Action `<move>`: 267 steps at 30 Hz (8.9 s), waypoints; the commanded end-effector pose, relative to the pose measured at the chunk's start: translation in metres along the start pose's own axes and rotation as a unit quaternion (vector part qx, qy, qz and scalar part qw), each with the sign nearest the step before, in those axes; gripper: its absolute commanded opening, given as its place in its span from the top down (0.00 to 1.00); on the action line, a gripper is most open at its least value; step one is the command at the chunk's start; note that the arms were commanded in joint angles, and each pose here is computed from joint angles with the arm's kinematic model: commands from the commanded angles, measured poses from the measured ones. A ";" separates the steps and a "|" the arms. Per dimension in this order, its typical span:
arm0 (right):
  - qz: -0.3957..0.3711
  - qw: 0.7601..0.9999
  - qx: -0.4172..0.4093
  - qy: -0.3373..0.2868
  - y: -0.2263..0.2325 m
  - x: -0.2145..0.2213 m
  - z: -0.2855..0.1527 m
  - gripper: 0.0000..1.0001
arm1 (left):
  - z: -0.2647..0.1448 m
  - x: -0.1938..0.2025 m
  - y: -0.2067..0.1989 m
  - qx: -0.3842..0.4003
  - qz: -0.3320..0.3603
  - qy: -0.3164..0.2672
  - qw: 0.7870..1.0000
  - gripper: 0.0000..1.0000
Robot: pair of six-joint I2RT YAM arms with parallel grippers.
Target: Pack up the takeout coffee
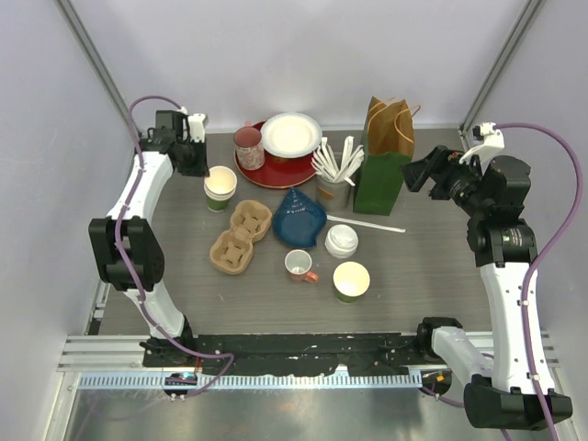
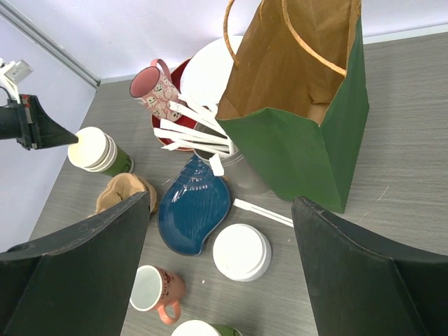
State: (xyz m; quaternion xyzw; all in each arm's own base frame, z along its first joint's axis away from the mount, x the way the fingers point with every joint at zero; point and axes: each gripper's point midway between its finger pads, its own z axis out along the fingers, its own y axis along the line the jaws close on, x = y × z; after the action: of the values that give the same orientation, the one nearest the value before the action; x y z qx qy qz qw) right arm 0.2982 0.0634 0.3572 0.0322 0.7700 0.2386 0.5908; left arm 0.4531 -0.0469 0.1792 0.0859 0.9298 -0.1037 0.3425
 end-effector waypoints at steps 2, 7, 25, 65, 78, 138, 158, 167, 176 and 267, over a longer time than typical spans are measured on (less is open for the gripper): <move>-0.002 0.999 -0.026 -0.025 0.013 -0.014 -0.003 0.13 | 0.001 0.005 0.000 0.005 -0.019 0.007 1.000 0.94; 0.001 0.999 -0.028 -0.027 0.014 -0.015 -0.003 0.13 | -0.031 -0.033 -0.022 0.047 -0.038 -0.061 0.996 0.94; 0.012 0.999 -0.037 -0.025 0.018 -0.015 -0.002 0.13 | -0.058 -0.046 -0.017 0.088 -0.098 -0.115 0.985 0.94; -0.098 0.980 -0.096 0.146 0.243 0.108 0.178 0.42 | -0.031 0.016 0.023 -0.028 -0.062 -0.047 0.997 0.71; -0.068 0.954 -0.174 0.234 0.293 0.209 0.256 0.48 | -0.025 0.020 0.011 -0.002 -0.058 -0.036 0.998 0.76; -0.053 0.938 -0.240 0.245 0.331 0.204 0.236 0.43 | -0.050 0.016 -0.013 0.057 -0.104 -0.040 0.992 0.96; 0.095 0.924 -0.224 0.293 0.294 0.236 0.257 0.63 | -0.036 0.019 0.000 0.088 -0.187 -0.049 0.977 0.96; 0.122 0.923 -0.204 0.302 0.282 0.249 0.263 0.67 | -0.030 0.027 0.005 0.083 -0.198 -0.041 0.976 0.96; 0.164 0.919 -0.168 0.318 0.265 0.267 0.275 0.74 | -0.029 0.030 0.006 0.081 -0.197 -0.038 0.976 0.96; 0.181 0.903 -0.188 0.341 0.280 0.285 0.271 0.71 | -0.045 0.006 -0.029 0.199 -0.272 -0.047 0.940 0.97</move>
State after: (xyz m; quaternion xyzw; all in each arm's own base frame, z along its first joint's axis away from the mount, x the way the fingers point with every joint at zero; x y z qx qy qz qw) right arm 0.4006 0.4822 0.1374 -0.0071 0.8672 0.4514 0.2103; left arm 0.4098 -0.0463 0.1836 -0.1192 0.8877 -0.3151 0.3139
